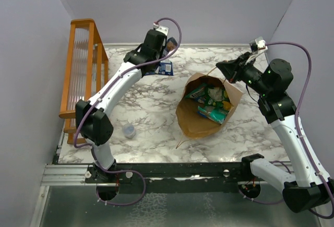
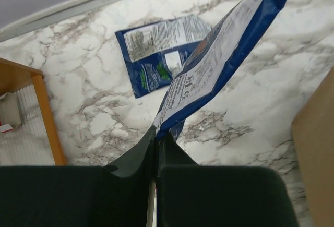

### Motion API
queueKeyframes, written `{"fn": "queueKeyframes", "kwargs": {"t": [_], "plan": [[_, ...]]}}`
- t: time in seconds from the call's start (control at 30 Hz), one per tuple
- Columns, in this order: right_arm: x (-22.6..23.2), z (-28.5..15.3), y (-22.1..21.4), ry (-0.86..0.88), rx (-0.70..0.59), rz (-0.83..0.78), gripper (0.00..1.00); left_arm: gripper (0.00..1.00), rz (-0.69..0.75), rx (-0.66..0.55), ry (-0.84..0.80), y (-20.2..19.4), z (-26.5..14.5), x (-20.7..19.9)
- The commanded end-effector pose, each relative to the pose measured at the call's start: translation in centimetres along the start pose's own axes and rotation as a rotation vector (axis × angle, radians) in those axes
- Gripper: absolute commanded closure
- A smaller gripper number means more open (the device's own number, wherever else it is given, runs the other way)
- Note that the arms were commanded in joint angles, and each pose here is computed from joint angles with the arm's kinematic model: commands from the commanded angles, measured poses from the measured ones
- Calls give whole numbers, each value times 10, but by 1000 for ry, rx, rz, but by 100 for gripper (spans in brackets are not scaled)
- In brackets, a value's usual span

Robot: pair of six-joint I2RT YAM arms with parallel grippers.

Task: Take the snacks out of the paper bag
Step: Place the snack at the center of the board.

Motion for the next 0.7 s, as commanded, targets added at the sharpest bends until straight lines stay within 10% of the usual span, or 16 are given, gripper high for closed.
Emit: {"fn": "queueKeyframes", "kwargs": {"t": [0.0,0.67], "plan": [[4,-5,9,-7,-30,-13,96,100,156,44,53,-22,26,-1],[3,-4,11,-8,-28,-28,96,100,594,-74,-13,-77,84,-14]]}}
Point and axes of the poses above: each gripper's point midway between its finger pads, its own z axis out along the fingers, its own x axis along the line the jaws close on, y = z × x, the point moved 8 cm from there along -z, back along the fingers, and after that the axes turned 5 degrees about z, right-handed, at the moved point
